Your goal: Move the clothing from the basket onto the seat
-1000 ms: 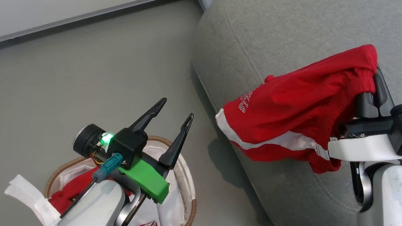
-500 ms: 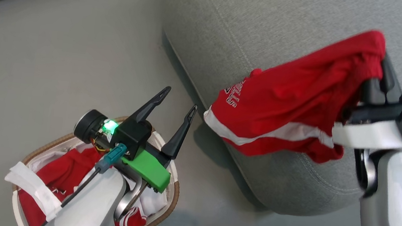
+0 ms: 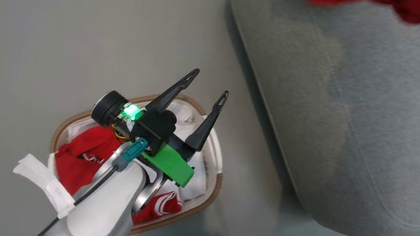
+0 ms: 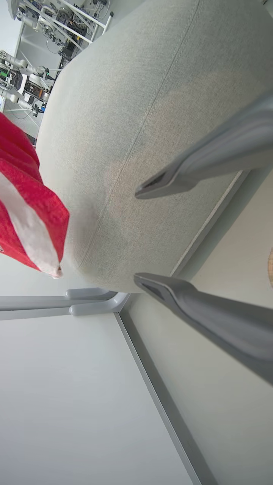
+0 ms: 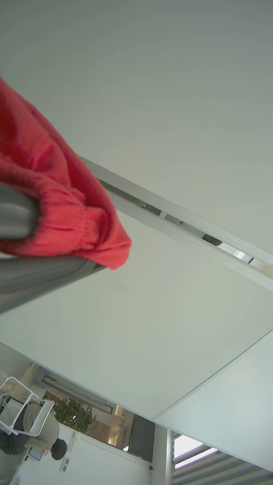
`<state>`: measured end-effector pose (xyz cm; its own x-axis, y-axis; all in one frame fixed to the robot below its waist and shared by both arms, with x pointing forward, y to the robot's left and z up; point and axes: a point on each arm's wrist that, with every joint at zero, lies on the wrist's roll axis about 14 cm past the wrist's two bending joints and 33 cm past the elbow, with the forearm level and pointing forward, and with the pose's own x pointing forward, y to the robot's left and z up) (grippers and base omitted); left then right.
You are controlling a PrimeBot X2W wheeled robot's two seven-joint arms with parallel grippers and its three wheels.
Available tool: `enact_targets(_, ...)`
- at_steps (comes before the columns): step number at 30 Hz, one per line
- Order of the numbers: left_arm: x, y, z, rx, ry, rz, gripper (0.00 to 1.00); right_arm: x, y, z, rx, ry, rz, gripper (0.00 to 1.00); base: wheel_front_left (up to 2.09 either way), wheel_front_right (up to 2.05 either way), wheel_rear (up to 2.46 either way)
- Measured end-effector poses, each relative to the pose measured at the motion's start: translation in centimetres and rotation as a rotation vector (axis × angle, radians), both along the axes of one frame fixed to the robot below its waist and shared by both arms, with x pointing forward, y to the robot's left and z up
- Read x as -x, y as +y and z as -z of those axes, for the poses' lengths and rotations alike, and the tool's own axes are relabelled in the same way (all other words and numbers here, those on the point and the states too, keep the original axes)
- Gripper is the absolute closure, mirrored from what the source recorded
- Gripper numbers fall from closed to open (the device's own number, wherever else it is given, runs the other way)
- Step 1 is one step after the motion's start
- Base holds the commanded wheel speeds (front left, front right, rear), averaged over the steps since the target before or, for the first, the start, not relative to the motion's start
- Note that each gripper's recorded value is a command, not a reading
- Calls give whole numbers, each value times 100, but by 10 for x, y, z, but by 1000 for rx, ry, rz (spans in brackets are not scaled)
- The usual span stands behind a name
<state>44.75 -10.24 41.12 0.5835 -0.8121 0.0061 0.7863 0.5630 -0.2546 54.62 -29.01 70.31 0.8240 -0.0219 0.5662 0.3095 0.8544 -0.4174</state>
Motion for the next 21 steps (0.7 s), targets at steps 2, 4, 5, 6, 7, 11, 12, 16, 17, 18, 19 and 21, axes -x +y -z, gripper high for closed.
enact_targets(2,-3,8,3,-3,7,-26,0,-12,-15,-5,-22,-18,25,100,0,0,0)
enact_targets(4,-6,18,8,-10,20,-55,0,-23,-39,-5,-42,-17,75,100,0,0,0)
enact_targets(5,-6,21,9,-12,25,-64,0,-28,-47,0,-44,-5,93,100,0,0,0)
enact_targets(6,-7,25,11,-16,30,-78,0,-34,-57,9,-52,20,118,100,0,0,0)
enact_targets(7,-7,29,14,-21,37,-89,0,-40,-65,21,-58,49,141,100,0,0,0)
enact_targets(11,-12,48,28,-55,57,-136,0,-50,-95,73,-100,159,229,100,0,0,0)
enact_targets(12,-13,52,31,-59,64,-151,0,-50,-101,96,-119,207,248,100,0,0,0)
enact_targets(16,-16,65,49,-79,100,-185,0,-42,-112,183,-184,386,301,100,0,0,0)
enact_targets(17,-16,66,54,-85,108,-189,0,-38,-114,199,-200,417,311,100,0,0,0)
enact_targets(18,-16,68,57,-89,113,-191,0,-36,-113,210,-211,438,316,100,0,0,0)
enact_targets(19,-16,69,61,-94,119,-191,0,-33,-112,224,-224,464,320,100,0,0,0)
enact_targets(21,-16,69,66,-99,128,-189,0,-27,-108,244,-243,511,322,100,0,0,0)
